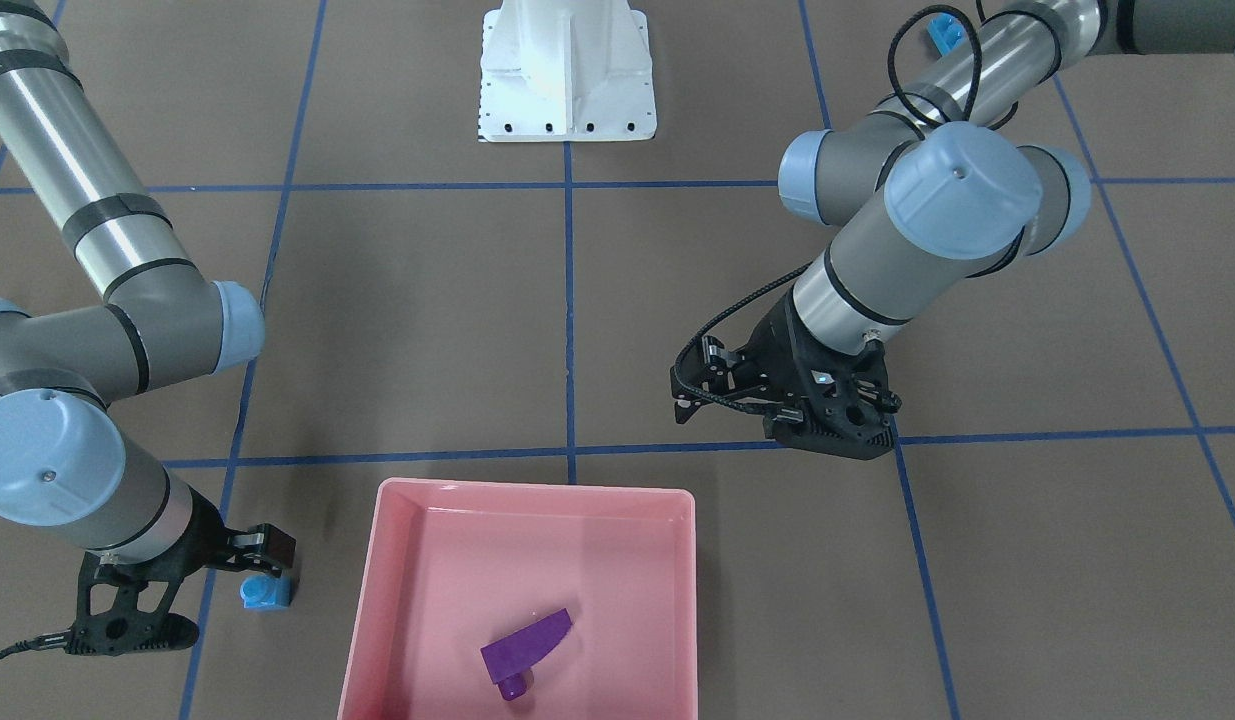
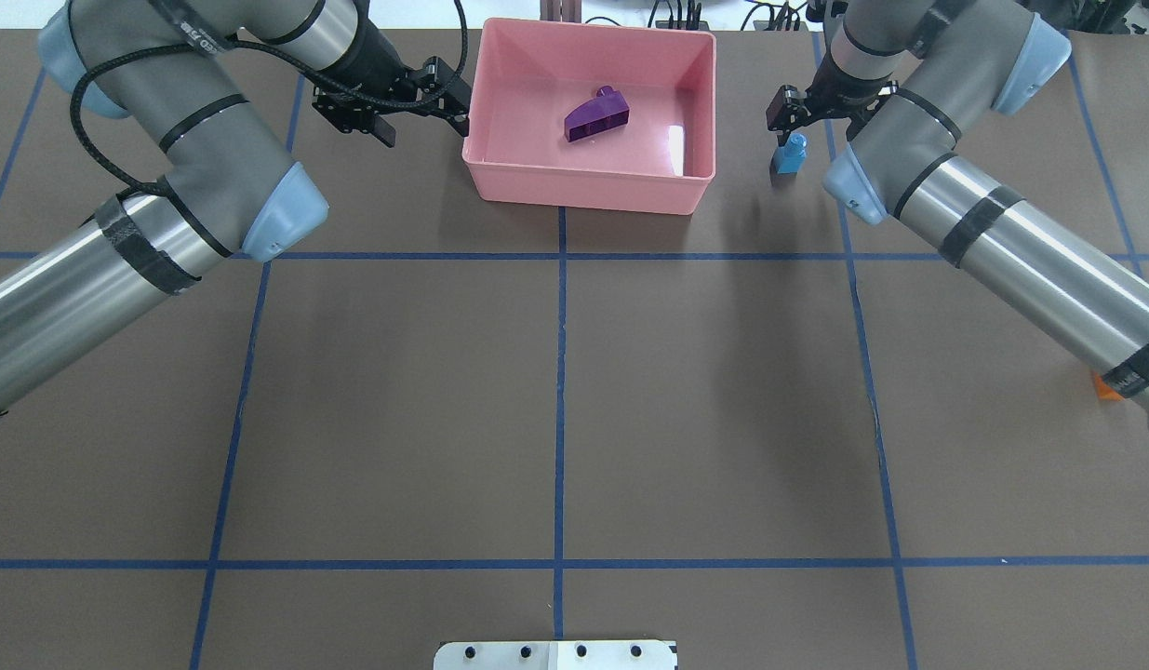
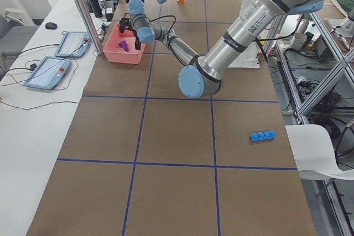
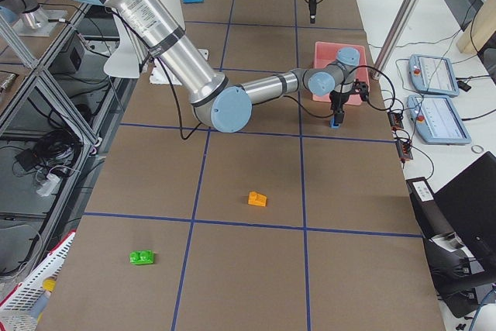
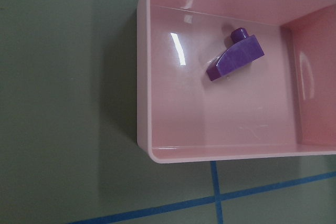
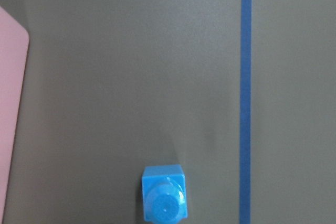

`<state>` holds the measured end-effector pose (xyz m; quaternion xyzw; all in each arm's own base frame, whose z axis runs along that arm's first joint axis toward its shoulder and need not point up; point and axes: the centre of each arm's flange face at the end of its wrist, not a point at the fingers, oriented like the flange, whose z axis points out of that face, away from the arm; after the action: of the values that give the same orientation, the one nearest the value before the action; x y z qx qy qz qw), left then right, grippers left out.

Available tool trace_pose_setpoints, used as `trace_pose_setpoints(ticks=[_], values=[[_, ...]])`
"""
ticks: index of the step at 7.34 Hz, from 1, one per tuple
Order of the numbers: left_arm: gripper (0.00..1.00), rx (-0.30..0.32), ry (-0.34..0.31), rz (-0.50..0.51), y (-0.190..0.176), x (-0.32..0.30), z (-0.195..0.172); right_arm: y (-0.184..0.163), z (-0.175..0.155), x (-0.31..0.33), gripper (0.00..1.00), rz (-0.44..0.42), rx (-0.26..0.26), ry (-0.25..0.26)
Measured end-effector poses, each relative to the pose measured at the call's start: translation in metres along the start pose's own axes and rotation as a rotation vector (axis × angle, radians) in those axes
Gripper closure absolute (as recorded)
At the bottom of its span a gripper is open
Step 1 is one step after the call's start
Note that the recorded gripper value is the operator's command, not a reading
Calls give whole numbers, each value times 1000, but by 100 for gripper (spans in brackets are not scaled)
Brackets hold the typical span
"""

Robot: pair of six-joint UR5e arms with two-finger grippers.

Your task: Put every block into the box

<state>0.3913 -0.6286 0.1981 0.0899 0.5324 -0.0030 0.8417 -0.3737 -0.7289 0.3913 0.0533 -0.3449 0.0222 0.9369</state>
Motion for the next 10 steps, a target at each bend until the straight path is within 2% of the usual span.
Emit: trace_pose_setpoints(ticks=[1, 2, 3, 4, 5, 6, 8, 9, 10], values=[[0, -1, -3, -1, 2, -4, 1, -5, 6, -13, 4, 5, 15, 16], [0, -2, -5, 0, 3, -6, 2, -8, 18, -16, 11, 1, 30, 19], [0, -2, -5, 1, 3, -6, 2, -9, 30, -15, 27, 2, 41, 17], [0, -2, -5, 1, 4, -6, 2, -9, 36, -14, 38, 17, 47, 14], [0, -2, -5, 1, 4, -6, 2, -7, 39, -15, 66, 32, 47, 12], [0, -1, -5, 2, 4, -6, 2, -5, 43, -16, 100, 38, 45, 11], [0, -1, -6, 3, 3, -6, 2, -4, 43, -14, 100, 48, 41, 8], [0, 0, -7, 5, 3, -7, 2, -15, 20, -8, 100, 73, 33, -11], [0, 0, -8, 5, 3, -10, 1, -27, -26, -5, 100, 111, 12, -39]])
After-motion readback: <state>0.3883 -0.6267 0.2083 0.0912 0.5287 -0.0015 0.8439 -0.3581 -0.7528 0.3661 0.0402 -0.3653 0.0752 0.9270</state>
